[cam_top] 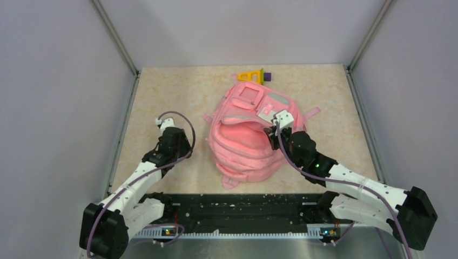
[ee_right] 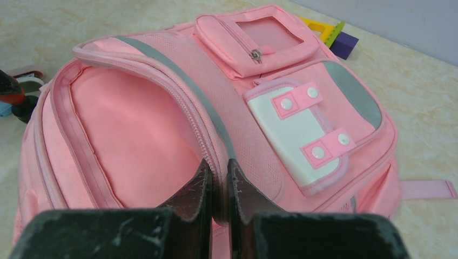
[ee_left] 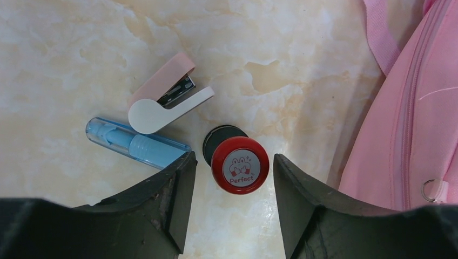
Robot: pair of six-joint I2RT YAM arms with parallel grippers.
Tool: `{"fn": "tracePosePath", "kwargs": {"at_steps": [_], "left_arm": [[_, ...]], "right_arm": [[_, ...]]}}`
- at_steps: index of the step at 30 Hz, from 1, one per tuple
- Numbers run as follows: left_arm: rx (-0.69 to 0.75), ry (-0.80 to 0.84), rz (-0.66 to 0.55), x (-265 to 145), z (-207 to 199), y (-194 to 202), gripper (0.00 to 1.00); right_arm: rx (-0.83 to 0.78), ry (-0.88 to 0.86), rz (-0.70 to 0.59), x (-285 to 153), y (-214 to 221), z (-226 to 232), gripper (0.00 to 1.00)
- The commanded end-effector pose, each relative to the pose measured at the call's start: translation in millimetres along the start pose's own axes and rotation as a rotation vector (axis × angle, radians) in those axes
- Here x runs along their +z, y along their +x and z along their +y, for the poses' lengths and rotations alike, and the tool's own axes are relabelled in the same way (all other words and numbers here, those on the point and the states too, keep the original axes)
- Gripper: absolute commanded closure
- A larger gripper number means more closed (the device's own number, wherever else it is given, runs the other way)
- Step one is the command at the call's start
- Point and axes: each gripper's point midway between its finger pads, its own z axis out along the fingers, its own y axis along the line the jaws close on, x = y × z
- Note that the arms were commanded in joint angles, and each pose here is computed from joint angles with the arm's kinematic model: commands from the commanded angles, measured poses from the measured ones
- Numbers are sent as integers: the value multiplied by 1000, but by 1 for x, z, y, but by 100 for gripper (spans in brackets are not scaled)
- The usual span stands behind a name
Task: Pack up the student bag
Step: Pick up the stationery from the center of the board.
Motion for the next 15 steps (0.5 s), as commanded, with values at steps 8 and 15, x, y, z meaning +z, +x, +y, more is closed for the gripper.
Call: {"fn": "tracePosePath", "kwargs": {"at_steps": [8, 15], "left_arm": [[-35, 18, -17, 7, -4, -1, 56], [-33, 29, -52, -1, -4, -9, 79]], "right_arm": [[87, 19, -115, 3, -33, 0, 100], [86, 18, -112, 3, -32, 0, 100]]}}
